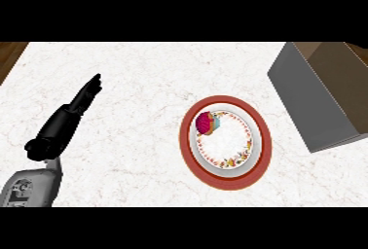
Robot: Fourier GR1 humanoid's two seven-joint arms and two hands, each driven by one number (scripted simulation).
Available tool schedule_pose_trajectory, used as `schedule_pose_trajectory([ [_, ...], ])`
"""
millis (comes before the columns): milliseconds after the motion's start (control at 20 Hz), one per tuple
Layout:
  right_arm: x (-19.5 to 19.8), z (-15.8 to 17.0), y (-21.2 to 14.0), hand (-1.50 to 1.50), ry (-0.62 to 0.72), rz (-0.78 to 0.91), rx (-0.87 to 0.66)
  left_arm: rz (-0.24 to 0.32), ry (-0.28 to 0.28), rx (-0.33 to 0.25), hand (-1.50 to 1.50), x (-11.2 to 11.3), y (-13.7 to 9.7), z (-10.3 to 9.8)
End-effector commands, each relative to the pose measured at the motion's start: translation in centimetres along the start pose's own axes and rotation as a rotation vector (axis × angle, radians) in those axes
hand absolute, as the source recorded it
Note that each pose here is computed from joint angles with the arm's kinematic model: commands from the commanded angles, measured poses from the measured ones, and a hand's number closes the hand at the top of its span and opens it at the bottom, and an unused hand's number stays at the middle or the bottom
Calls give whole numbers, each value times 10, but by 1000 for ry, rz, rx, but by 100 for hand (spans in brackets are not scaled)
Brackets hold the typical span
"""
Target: Pick the sweet potato from the plate and place it in the cardboard box
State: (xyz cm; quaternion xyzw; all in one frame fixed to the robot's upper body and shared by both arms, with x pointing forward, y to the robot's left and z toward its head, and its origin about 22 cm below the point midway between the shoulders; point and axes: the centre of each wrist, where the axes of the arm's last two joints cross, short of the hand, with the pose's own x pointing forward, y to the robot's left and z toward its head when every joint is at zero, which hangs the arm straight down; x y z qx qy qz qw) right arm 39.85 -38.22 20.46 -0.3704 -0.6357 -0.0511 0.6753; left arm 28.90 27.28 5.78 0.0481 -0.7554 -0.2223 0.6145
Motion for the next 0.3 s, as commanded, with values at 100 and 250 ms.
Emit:
schedule_pose_trajectory([
  [100, -38, 0, -44, -150, 41, -285, -196, 2, -4, -12, 0, -7, -1, 3],
  [250, -69, 8, -54, -150, 11, -281, -258, -13, -11, -16, 0, 11, 1, 2],
])
